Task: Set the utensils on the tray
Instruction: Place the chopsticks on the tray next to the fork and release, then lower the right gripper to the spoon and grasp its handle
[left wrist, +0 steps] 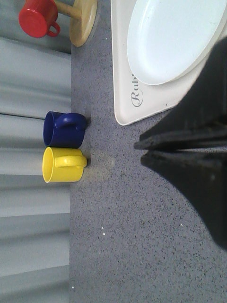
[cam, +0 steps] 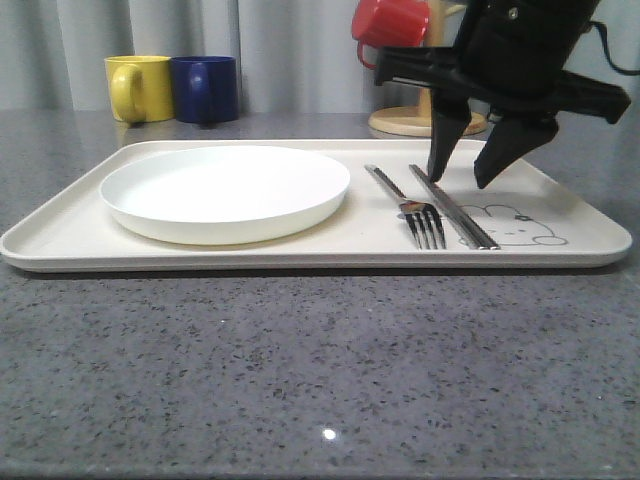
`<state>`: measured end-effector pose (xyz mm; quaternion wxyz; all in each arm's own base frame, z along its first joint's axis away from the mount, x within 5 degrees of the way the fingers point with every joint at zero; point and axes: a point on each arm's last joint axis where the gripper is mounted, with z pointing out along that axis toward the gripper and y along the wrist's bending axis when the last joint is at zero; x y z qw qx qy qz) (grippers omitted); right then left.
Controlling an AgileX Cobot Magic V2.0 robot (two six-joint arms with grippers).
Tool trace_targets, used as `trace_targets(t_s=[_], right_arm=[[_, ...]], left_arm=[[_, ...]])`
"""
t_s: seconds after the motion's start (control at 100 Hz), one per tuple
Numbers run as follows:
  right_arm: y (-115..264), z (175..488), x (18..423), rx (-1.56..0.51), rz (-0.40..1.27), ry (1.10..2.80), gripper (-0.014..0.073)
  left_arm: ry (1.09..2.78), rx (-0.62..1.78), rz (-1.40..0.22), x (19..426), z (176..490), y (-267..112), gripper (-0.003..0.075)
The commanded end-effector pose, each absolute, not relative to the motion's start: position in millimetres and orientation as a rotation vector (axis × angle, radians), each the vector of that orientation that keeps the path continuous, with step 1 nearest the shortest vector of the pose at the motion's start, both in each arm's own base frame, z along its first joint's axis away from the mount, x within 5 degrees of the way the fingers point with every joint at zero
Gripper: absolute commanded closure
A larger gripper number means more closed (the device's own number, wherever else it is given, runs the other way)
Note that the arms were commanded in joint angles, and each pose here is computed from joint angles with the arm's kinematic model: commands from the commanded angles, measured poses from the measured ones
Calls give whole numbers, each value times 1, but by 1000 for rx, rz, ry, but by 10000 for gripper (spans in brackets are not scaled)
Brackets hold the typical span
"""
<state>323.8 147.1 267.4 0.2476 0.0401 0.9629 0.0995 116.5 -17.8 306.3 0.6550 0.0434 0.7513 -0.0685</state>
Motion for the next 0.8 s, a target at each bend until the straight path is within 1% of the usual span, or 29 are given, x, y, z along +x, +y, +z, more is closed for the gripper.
trace_targets(t_s=[0.0,0.09,0.21,0.38,0.59,0.69,0.79], right_arm=[[131,311,321,83,243,2506,269],[108,326,321,73,167,2511,269],[73,339,319,72,73,2518,269],[10,339,320,181,-64,2568,269],[-47,338,317,289,-82,2578,269],[-65,338,315,325,-86,2562,269],[-77,336,315,314,-105,2557,269]], left_arm=[[1605,63,-143,118,322,-15,738],[1605,63,-143,118,322,-15,738],[1605,63,-143,118,322,-15,738],[1605,63,-143,118,322,-15,738],[1605,63,-143,118,322,-15,738],[1605,63,-143,118,322,-15,738],[1605,63,-143,118,322,-15,738]])
